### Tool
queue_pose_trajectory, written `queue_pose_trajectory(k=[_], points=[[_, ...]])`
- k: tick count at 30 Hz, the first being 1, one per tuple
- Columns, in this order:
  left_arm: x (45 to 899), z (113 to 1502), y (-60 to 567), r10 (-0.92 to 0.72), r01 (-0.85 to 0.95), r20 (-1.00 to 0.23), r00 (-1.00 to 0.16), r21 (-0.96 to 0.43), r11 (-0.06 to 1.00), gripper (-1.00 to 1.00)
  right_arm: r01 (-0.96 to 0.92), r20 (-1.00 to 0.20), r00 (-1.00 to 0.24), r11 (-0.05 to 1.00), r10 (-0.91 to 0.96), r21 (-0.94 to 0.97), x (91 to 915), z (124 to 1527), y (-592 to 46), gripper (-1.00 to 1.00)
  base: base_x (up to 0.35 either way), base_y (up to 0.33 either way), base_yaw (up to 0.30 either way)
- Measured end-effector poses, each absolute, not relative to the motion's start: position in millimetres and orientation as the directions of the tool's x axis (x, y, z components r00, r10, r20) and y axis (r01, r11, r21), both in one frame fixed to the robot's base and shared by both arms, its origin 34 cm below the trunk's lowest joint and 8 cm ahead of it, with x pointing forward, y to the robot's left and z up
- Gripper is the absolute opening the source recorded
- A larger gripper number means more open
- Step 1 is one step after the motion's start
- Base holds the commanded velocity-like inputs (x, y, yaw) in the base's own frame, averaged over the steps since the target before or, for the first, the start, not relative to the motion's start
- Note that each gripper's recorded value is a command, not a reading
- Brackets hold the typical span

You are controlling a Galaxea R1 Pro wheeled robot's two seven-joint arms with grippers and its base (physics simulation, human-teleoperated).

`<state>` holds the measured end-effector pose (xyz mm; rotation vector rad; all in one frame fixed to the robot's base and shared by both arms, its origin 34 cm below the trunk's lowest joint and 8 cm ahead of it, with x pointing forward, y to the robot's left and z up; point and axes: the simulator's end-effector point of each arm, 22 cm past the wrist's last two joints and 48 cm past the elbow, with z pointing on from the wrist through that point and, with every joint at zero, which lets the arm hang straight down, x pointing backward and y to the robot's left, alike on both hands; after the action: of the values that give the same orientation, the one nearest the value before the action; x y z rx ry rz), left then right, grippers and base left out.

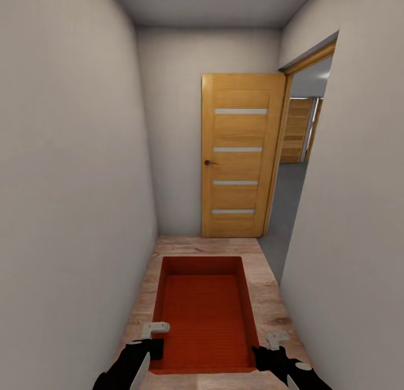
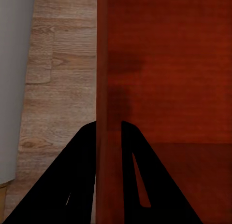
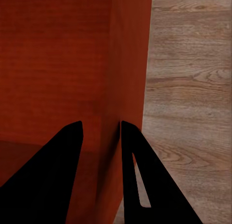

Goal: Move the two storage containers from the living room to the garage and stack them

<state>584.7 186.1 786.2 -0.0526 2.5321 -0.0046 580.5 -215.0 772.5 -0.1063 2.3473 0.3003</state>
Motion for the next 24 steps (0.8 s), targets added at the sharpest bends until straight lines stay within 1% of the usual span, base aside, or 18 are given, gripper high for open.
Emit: queue_pose_trajectory(k=[24], points=[[584.5, 785.7, 186.0, -0.040, -0.037, -0.572, -0.819, -0.016, 0.999, -1.00, -0.165, -0.702, -0.713, 0.969, 0.011, 0.183, 580.5, 772.4, -215.0, -1.00, 0.327, 0.000, 0.000]])
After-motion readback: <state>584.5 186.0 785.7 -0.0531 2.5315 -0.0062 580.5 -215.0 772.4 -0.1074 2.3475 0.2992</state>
